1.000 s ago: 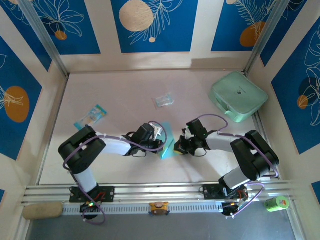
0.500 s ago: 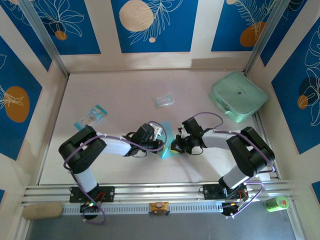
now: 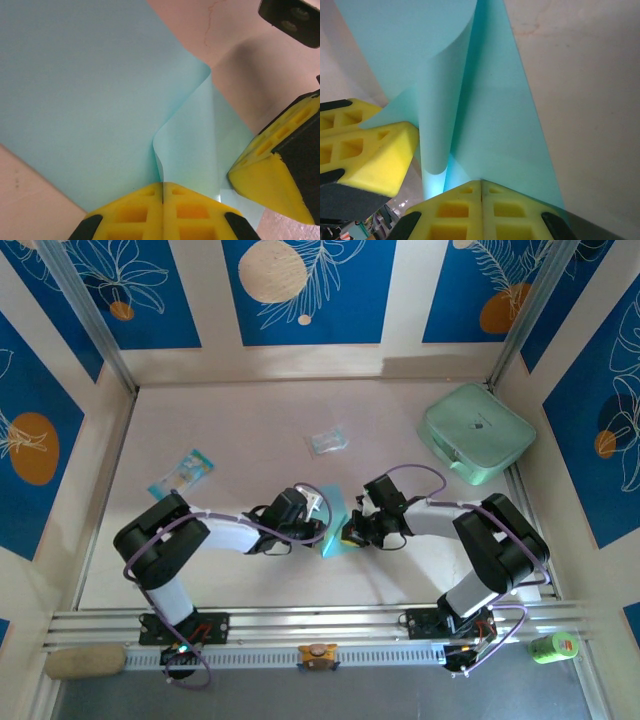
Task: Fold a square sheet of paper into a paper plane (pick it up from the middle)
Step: Fold the triangle a second time at the center of the table.
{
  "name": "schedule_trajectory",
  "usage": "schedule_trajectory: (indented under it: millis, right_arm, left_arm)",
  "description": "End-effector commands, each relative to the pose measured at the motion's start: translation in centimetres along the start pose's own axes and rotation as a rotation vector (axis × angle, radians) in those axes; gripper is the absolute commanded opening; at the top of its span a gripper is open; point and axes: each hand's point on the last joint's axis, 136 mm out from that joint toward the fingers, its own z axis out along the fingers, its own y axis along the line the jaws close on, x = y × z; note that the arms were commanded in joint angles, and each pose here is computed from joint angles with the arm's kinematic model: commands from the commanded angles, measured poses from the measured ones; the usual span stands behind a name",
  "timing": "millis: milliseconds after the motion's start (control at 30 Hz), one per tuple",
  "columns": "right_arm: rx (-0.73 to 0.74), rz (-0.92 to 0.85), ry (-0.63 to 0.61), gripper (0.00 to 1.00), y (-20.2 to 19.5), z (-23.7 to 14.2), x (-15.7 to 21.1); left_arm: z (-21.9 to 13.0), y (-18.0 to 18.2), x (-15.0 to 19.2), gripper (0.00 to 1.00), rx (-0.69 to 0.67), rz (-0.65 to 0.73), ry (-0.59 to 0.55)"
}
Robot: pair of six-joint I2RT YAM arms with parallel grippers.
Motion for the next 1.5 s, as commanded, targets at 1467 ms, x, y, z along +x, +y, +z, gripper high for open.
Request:
schedule_trajectory:
  millis: [1467]
  right_arm:
    - [0.083,0.048,0.044,0.01,-2.7,0.5,1.1]
  left_arm:
    - [-0.6,0.5,-0.8,0.0,-0.022,0.024,-0.05]
